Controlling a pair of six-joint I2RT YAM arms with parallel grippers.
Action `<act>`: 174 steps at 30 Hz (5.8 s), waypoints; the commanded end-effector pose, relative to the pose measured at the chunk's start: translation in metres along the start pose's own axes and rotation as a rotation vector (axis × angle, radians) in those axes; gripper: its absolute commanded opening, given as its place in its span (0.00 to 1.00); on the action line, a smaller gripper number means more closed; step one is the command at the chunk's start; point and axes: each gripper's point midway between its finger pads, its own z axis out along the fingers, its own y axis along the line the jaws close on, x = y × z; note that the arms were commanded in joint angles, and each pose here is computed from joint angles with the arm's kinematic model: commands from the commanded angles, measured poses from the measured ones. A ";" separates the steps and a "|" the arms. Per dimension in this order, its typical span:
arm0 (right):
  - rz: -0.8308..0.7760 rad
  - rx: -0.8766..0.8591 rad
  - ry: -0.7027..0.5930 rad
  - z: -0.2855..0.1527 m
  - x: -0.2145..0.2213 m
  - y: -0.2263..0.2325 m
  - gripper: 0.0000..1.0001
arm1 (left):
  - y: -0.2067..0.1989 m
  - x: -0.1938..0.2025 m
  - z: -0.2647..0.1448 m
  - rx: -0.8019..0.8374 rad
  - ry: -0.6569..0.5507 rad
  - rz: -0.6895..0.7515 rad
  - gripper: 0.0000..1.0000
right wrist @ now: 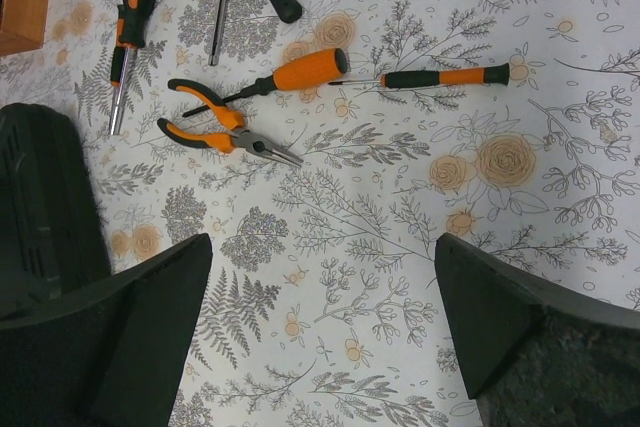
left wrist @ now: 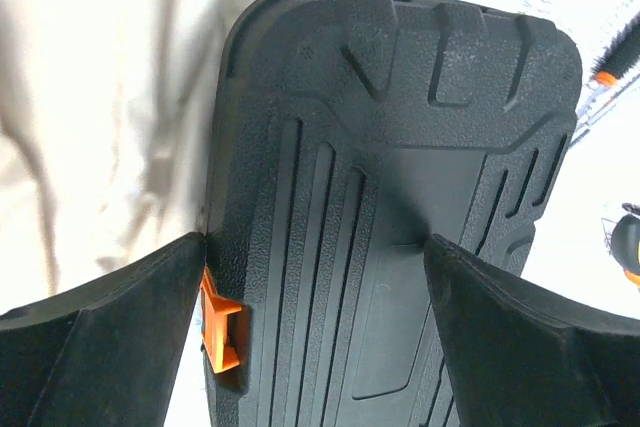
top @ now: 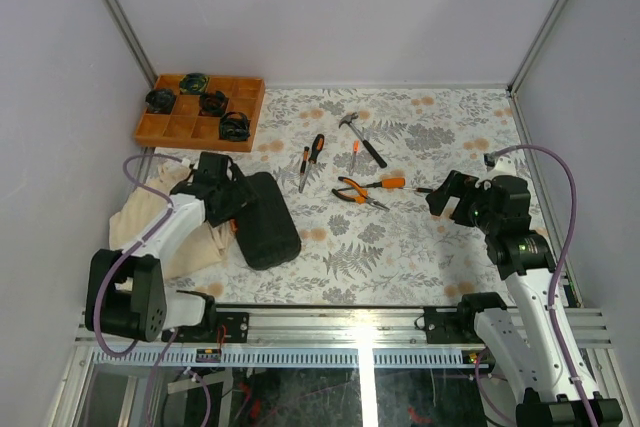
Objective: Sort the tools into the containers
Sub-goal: Move the storage box to the center of the board, then adjust the storage box at the center of the board, then open the storage box at the center of the board.
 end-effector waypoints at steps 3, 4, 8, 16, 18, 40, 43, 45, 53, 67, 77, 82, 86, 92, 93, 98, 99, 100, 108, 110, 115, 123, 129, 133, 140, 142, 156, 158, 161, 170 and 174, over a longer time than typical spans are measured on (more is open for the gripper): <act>-0.004 -0.038 -0.025 0.001 -0.006 0.006 0.99 | -0.022 0.031 0.011 0.012 0.070 0.151 0.85; -0.006 -0.038 -0.025 0.001 -0.005 0.006 0.99 | -0.026 0.035 0.011 0.021 0.078 0.165 0.85; -0.011 -0.035 -0.021 0.001 -0.004 0.005 1.00 | -0.039 0.051 0.013 0.055 0.098 0.231 0.83; -0.024 -0.095 0.011 0.004 0.002 0.014 0.99 | -0.077 0.091 0.008 0.163 0.146 0.355 0.81; -0.017 -0.122 0.011 0.005 0.002 0.019 0.99 | -0.087 0.103 0.007 0.191 0.166 0.371 0.80; 0.036 -0.010 -0.025 0.014 -0.003 0.000 0.99 | -0.116 0.061 -0.068 0.301 -0.127 0.337 1.00; 0.043 -0.123 0.052 0.020 0.009 0.018 0.99 | -0.110 0.067 -0.067 0.336 -0.083 0.300 1.00; 0.070 -0.220 0.099 0.023 0.019 0.034 0.99 | -0.106 0.073 -0.064 0.360 -0.055 0.282 1.00; 0.088 -0.335 0.200 0.036 0.052 0.077 0.99 | -0.103 0.097 -0.061 0.478 0.015 0.285 0.94; -0.016 -0.432 0.303 0.053 0.094 0.140 0.79 | -0.098 0.106 -0.051 0.502 0.020 0.272 0.70; -0.068 -0.424 0.351 0.074 0.121 0.173 0.79 | -0.096 0.117 -0.042 0.524 0.056 0.279 0.58; -0.087 -0.351 0.361 0.091 0.132 0.166 0.79 | -0.105 0.129 -0.043 0.581 0.117 0.303 0.61; -0.098 -0.236 0.366 0.099 0.137 0.145 0.75 | -0.109 0.139 -0.041 0.594 0.149 0.314 0.62; -0.117 -0.148 0.360 0.097 0.140 0.122 0.74 | -0.120 0.157 -0.042 0.631 0.188 0.320 0.62; -0.123 -0.137 0.360 0.096 0.141 0.119 0.74 | -0.123 0.159 -0.042 0.638 0.193 0.320 0.61; -0.142 -0.129 0.351 0.092 0.141 0.111 0.75 | -0.138 0.164 -0.045 0.659 0.200 0.347 0.60; -0.145 -0.141 0.347 0.091 0.140 0.113 0.75 | -0.138 0.162 -0.044 0.643 0.190 0.350 0.59; -0.152 -0.160 0.343 0.090 0.140 0.115 0.75 | -0.137 0.159 -0.042 0.623 0.177 0.353 0.59; -0.178 -0.246 0.344 0.088 0.140 0.129 0.76 | -0.116 0.138 -0.043 0.501 0.083 0.303 0.64; -0.181 -0.241 0.349 0.090 0.141 0.128 0.77 | -0.111 0.136 -0.043 0.489 0.074 0.289 0.64; -0.190 -0.225 0.371 0.093 0.148 0.124 0.77 | -0.098 0.133 -0.039 0.437 0.053 0.266 0.61; -0.209 -0.207 0.398 0.096 0.155 0.119 0.69 | -0.095 0.129 -0.034 0.396 0.034 0.262 0.50; -0.230 -0.191 0.425 0.097 0.160 0.114 0.67 | -0.098 0.133 -0.028 0.395 0.053 0.274 0.50; -0.233 -0.190 0.433 0.096 0.162 0.113 0.66 | -0.099 0.137 -0.025 0.399 0.070 0.277 0.49; -0.240 -0.170 0.436 0.096 0.163 0.108 0.65 | -0.090 0.137 -0.018 0.347 0.070 0.281 0.40; -0.245 -0.139 0.439 0.097 0.164 0.102 0.64 | -0.085 0.135 -0.017 0.315 0.060 0.282 0.35; -0.268 0.027 0.461 0.102 0.172 0.070 0.58 | -0.041 0.130 -0.007 0.100 0.048 0.323 0.10; -0.270 0.029 0.461 0.101 0.172 0.069 0.57 | -0.040 0.130 -0.008 0.102 0.048 0.321 0.09; -0.268 0.030 0.459 0.101 0.171 0.068 0.57 | -0.039 0.129 -0.011 0.105 0.040 0.314 0.09; -0.268 0.021 0.453 0.100 0.169 0.070 0.57 | -0.047 0.122 -0.020 0.157 0.009 0.285 0.18; -0.265 -0.022 0.434 0.098 0.165 0.078 0.59 | -0.060 0.124 -0.026 0.242 0.011 0.264 0.31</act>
